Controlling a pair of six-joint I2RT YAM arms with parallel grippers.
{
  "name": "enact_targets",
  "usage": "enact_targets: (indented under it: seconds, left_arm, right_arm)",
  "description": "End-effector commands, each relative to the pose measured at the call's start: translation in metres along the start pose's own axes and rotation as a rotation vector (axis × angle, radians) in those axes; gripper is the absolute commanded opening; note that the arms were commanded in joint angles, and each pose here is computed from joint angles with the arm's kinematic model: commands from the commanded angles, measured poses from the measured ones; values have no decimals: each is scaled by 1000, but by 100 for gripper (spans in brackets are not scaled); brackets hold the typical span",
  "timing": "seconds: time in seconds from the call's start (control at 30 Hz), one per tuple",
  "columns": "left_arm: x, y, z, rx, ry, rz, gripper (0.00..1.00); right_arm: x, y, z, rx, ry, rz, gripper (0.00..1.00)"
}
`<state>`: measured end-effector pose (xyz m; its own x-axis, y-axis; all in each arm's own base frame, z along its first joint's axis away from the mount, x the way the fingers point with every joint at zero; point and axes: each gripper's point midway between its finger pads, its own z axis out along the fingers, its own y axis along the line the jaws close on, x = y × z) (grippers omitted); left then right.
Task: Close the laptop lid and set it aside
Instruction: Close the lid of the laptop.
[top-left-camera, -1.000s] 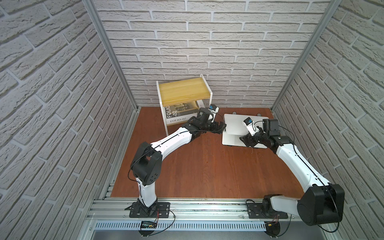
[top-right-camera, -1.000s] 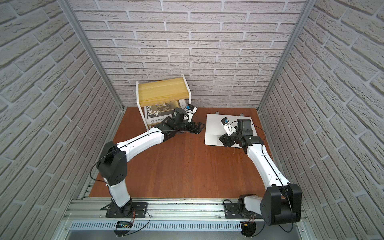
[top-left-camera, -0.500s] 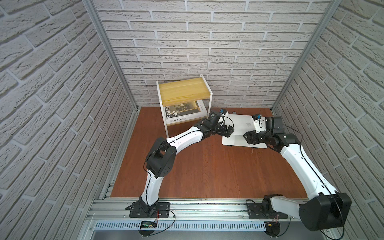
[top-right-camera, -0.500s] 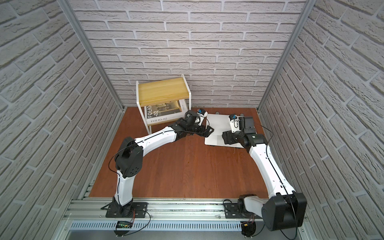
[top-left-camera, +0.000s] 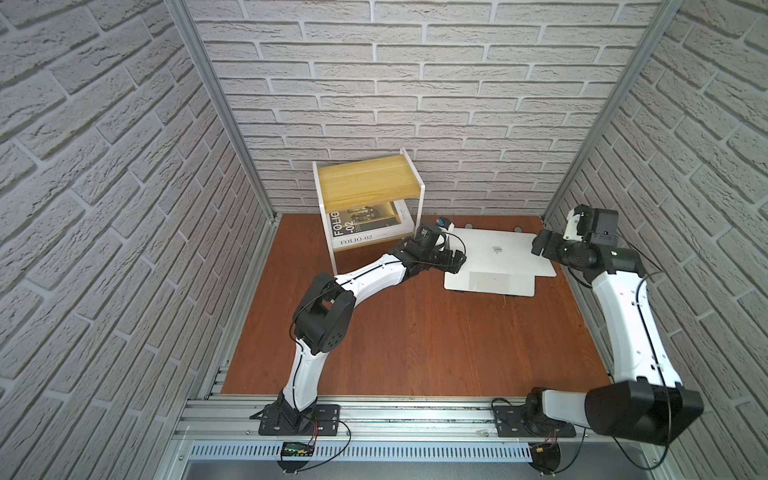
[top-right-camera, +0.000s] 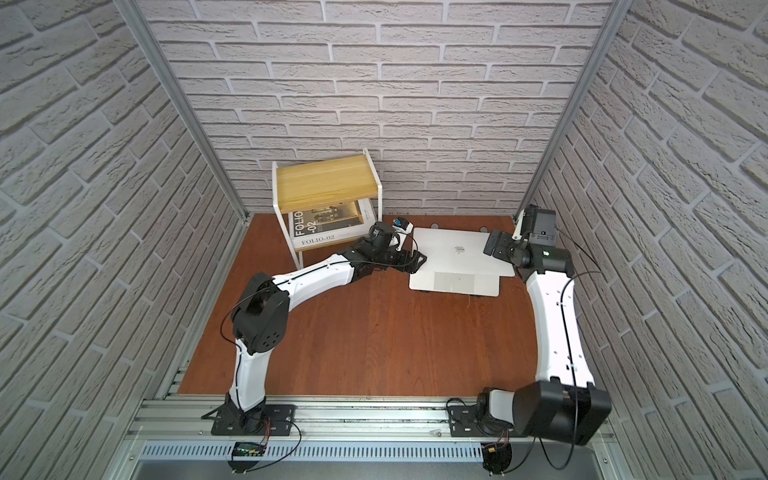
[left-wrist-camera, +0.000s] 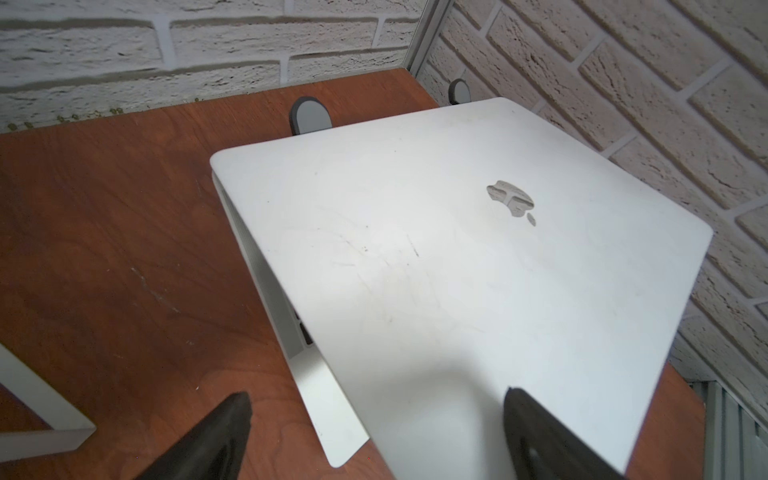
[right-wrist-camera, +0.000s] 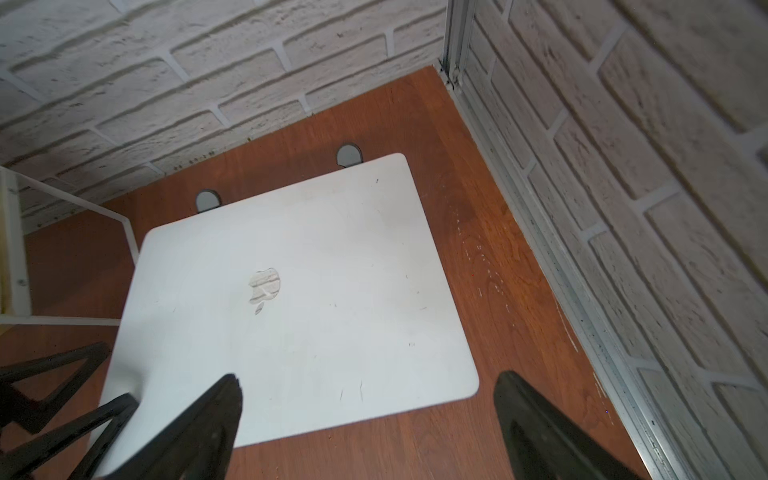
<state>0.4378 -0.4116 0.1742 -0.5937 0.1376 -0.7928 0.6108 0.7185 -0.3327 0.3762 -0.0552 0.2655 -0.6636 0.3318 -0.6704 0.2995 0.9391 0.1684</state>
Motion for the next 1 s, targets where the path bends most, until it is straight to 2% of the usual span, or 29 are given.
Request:
enact_targets:
  seconds: [0.0, 0.27, 0.5, 0.7, 0.97]
  left_arm:
    - [44, 30, 19, -66, 85, -47, 97]
    - [58, 49, 24, -68, 84, -117, 97]
    - [63, 60, 34, -10, 80, -191, 96]
    - [54, 61, 35, 78, 50, -256, 96]
    - [58, 56, 53, 160, 48, -309, 94]
  right_arm:
    - [7, -7, 31, 1, 63, 0, 98]
    - [6, -36, 90, 37, 111, 40, 96]
    - [22, -42, 138, 7, 160, 13, 95]
    - [24, -52, 163, -81, 120, 71, 90]
    - [28, -66, 181, -152, 97, 82, 90]
